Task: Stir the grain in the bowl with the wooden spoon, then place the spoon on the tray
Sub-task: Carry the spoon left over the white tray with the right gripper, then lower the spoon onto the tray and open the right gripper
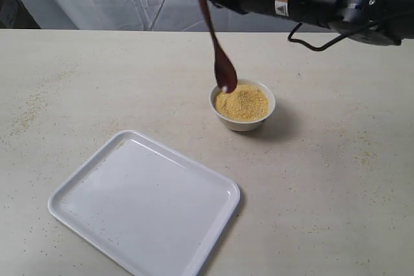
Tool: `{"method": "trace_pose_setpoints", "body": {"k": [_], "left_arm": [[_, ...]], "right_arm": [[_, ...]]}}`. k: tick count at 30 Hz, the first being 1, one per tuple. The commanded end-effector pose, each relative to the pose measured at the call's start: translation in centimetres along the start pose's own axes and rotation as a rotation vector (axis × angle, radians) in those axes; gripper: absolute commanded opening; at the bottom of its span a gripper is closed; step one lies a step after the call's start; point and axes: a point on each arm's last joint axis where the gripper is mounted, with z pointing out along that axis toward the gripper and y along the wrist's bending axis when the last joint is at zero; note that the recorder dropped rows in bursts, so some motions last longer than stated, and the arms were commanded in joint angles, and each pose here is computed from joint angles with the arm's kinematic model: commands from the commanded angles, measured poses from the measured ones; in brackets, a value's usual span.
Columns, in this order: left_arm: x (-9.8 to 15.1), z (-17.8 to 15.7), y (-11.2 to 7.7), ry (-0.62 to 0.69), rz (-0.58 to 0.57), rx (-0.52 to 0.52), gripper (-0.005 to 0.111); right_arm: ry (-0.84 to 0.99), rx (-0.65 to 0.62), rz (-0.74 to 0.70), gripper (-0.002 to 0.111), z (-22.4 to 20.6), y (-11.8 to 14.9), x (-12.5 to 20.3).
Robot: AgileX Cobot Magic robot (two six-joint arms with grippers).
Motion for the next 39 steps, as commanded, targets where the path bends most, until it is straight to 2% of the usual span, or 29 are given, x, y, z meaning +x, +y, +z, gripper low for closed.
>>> {"method": "trace_pose_setpoints", "body": {"k": [1, 3, 4, 6, 11, 15, 17, 19, 22, 24, 28, 36, 39], "left_arm": [[0.1, 0.0, 0.0, -0.006, -0.006, 0.0, 0.0], [0.1, 0.0, 0.0, -0.006, -0.006, 0.0, 0.0], [0.1, 0.0, 0.0, -0.006, -0.006, 0.0, 0.0], [0.1, 0.0, 0.0, -0.006, -0.006, 0.0, 0.0], [0.1, 0.0, 0.0, -0.006, -0.006, 0.0, 0.0], [0.1, 0.0, 0.0, -0.006, -0.006, 0.0, 0.0], [0.1, 0.0, 0.0, -0.006, -0.006, 0.0, 0.0], [0.1, 0.0, 0.0, -0.006, -0.006, 0.0, 0.0], [0.1, 0.0, 0.0, -0.006, -0.006, 0.0, 0.0], [0.1, 0.0, 0.0, -0.006, -0.006, 0.0, 0.0], [0.1, 0.0, 0.0, -0.006, -0.006, 0.0, 0.0], [0.1, 0.0, 0.0, -0.006, -0.006, 0.0, 0.0], [0.1, 0.0, 0.0, -0.006, -0.006, 0.0, 0.0]], "right_arm": [[0.367, -0.198, 0.091, -0.001, 1.3, 2.8, 2.4], [0.445, -0.34, 0.197, -0.001, 2.3, 4.0, 3.0], [0.487, -0.417, 0.219, -0.001, 2.9, 4.6, 3.5], [0.548, -0.495, 0.235, -0.001, 4.1, 5.5, 4.9], [0.707, -0.52, 0.276, -0.001, 7.5, 7.0, 11.5], [0.798, -0.493, 0.291, -0.001, 8.9, 7.6, 16.0], [0.82, -0.456, 0.286, 0.006, 9.4, 7.7, 17.6], [0.823, -0.424, 0.278, 0.021, 9.7, 7.6, 18.4], [0.809, -0.386, 0.267, 0.055, 9.9, 7.2, 18.5], [0.802, -0.371, 0.263, 0.068, 10.0, 7.1, 18.4], [0.741, -0.3, 0.236, 0.066, 10.2, 6.8, 17.0], [0.535, -0.159, 0.124, 0.065, 9.4, 6.9, 11.3], [0.415, -0.025, 0.039, 0.062, 9.1, 6.1, 8.8]]}}
